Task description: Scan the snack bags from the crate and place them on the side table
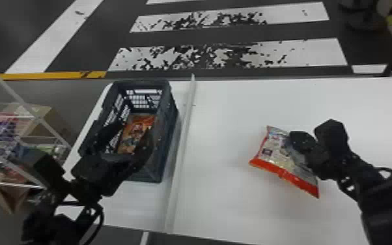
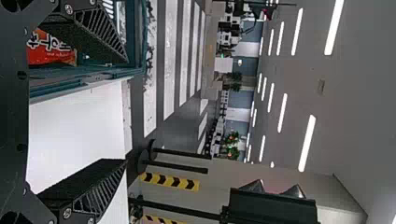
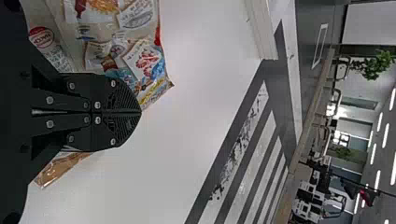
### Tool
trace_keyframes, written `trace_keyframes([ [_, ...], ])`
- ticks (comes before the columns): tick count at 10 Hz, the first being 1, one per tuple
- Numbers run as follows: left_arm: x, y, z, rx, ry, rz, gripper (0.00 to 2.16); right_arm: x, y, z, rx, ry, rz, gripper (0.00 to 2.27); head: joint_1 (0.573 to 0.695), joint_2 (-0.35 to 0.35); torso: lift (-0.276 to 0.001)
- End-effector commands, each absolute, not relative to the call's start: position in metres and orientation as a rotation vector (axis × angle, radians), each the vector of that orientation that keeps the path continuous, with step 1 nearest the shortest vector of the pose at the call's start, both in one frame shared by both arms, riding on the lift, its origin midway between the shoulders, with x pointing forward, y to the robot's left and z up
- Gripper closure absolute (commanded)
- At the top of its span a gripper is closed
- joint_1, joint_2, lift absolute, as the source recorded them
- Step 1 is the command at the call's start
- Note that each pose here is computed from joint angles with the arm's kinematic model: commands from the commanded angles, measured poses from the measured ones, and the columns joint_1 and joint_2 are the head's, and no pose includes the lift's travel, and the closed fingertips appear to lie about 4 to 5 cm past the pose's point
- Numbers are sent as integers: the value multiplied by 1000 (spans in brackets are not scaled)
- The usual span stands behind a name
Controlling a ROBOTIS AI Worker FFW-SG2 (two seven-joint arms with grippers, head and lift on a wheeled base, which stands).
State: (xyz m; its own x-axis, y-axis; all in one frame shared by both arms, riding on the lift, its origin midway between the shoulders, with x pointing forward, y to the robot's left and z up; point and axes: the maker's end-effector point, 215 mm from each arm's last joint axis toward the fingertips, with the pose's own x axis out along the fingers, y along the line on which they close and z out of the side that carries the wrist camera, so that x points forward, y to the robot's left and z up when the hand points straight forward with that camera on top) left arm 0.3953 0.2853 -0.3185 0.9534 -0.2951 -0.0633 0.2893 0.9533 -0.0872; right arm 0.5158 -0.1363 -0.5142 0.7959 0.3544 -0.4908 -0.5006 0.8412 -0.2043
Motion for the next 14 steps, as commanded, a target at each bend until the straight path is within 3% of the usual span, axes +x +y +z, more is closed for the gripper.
trace_keyframes([
  [1, 395, 285, -319, -80, 76, -296, 124, 515, -138, -531, -340, 492, 479, 2138, 695, 182, -94],
  [4, 396, 285, -317, -79, 73, -296, 124, 507, -129, -542, -351, 487, 502, 2138, 695, 183, -94],
  [9, 396, 284, -316, -81, 70, -298, 130, 486, -116, -468, -319, 376, 509, 2138, 695, 193, -94],
  [14, 395, 281, -316, -82, 72, -304, 130, 424, -48, -462, -278, 383, 665, 2138, 695, 272, -94],
])
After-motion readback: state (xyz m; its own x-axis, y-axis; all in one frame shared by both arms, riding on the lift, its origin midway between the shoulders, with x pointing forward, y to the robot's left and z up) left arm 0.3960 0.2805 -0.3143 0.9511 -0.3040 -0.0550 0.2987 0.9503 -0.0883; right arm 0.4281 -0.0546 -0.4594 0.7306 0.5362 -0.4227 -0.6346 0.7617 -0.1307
